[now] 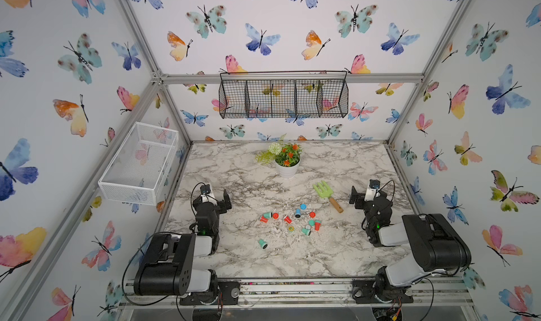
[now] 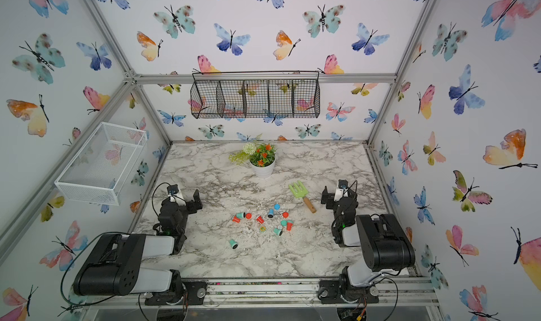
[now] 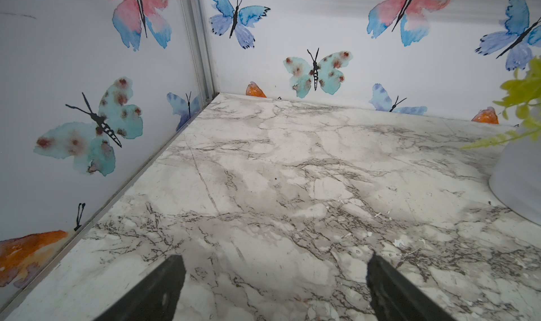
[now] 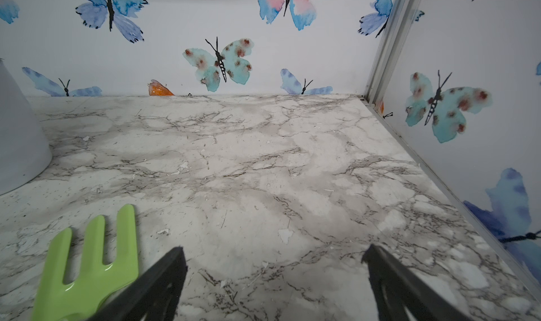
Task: Close the stamp cap
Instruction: Pick up the stamp from the center of the board.
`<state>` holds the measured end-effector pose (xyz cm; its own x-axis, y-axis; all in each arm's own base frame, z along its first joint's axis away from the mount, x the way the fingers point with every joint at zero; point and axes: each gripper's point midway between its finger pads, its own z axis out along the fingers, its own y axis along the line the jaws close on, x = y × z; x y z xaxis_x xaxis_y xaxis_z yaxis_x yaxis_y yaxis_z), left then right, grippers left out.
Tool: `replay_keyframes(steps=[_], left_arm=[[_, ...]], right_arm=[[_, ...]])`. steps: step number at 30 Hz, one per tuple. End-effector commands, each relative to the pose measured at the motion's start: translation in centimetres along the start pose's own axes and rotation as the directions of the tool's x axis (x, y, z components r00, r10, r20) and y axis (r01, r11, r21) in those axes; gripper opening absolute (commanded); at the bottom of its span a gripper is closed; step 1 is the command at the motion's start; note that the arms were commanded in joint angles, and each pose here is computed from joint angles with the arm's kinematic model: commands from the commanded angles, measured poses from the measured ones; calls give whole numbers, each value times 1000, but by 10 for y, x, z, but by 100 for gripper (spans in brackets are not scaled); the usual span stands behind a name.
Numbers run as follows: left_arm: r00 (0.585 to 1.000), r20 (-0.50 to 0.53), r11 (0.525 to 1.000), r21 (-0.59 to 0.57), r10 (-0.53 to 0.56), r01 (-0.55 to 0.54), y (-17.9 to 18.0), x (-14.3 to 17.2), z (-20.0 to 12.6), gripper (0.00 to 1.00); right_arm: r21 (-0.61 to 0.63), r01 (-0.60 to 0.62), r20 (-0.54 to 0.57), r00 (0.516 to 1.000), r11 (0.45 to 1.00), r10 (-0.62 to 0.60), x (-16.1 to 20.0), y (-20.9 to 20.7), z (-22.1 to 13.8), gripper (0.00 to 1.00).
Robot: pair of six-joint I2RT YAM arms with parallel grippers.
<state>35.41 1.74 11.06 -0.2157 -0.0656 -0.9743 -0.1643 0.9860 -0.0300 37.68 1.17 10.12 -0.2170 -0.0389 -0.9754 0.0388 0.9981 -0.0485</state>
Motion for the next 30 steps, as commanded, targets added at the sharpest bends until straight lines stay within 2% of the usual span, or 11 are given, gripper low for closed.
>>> replay_keyframes(steps=[1,8,13,20,22,25,30], left_arm=[[1000,26,1000,7,5,-6,-3,-8,3,98],[1000,25,1000,14,0,-1,-2,-8,3,98],[999,45,1000,4,1,-1,0,-17,-1,98],[996,-49,990,-119,-78,71,14,-30,0,98],[992,-83,986,-147,-97,84,11,-36,-1,98],[985,-127,981,-164,-120,99,-1,-47,-4,98],[940,-294,985,-28,-173,172,-47,-60,-6,98]], right_arm=[[3,-2,15,1000,1000,2,-5,-1,3,98],[1,-2,8,1000,1000,2,-3,0,4,98],[39,-13,60,998,999,11,-16,-8,-6,98],[36,-67,-87,994,997,70,-27,-5,3,97],[1,-84,-156,984,996,83,-29,2,5,91],[-30,-147,-270,954,989,133,-30,12,4,89],[-92,-283,-451,867,955,213,-28,36,-10,80]])
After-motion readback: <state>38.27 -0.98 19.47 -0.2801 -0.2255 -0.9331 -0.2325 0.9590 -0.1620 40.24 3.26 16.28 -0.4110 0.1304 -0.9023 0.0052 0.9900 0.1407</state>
